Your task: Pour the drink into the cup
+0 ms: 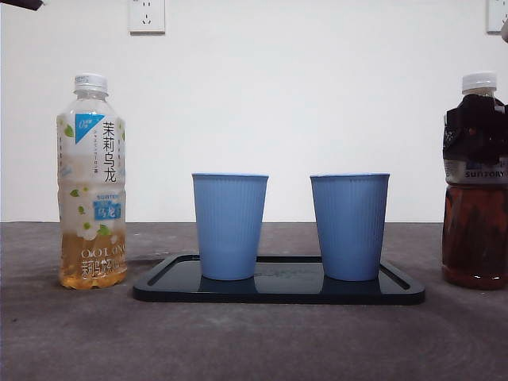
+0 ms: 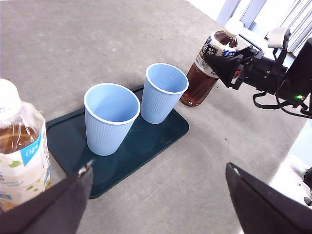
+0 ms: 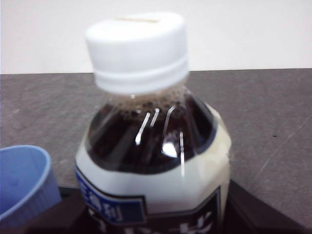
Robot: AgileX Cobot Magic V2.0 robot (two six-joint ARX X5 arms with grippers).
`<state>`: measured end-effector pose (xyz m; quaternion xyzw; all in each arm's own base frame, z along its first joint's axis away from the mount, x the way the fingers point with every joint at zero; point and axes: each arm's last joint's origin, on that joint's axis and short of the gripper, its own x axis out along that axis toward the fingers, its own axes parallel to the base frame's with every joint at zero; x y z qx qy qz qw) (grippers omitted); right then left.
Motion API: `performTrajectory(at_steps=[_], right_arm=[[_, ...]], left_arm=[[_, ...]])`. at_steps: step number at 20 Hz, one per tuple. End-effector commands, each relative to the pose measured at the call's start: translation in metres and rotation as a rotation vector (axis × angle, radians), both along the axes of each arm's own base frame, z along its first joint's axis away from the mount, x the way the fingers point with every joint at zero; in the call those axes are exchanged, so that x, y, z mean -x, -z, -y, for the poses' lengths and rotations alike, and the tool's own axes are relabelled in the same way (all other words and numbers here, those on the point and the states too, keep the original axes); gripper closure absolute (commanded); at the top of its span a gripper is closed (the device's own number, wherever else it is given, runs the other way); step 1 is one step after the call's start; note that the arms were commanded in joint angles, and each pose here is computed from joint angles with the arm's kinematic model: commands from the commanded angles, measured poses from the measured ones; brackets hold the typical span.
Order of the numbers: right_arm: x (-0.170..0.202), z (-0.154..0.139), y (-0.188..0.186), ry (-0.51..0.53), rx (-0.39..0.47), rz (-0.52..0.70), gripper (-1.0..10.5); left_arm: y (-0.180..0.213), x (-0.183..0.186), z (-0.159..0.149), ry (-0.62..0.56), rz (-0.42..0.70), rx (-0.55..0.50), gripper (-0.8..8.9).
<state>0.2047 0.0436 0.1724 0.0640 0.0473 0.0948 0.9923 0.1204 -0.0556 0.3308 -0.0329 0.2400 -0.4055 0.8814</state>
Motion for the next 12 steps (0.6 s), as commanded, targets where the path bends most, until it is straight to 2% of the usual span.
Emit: performTrajectory(at_steps=[1,6,9,12], right_arm=[[-0.0058,-0.0012,-0.0101,-0.002,-0.020,0.072,7.6],[-0.0089,-0.0019,-0.0110,-0.001,-0.019,0.072,7.5],[-0.0089,-0.0019,-0.0106,-0.001,-0.019,0.068,6.1],[-0.0089,-0.0019,-0.0108,-0.002,-0.018,0.069,5.3]], left_arm=[[-0.0023,-0.0016,0.0011,0.008,0.020,-0.001,3.77],[0.0001,-0.0060,0.0026,0.008,0.000,-0.008,3.77],[0.0012,-0.0080,0.0033,0.008,-0.009,-0.010,3.77],[0.0013,-0.0081,0.0033,0.008,-0.010,-0.011,3.77]])
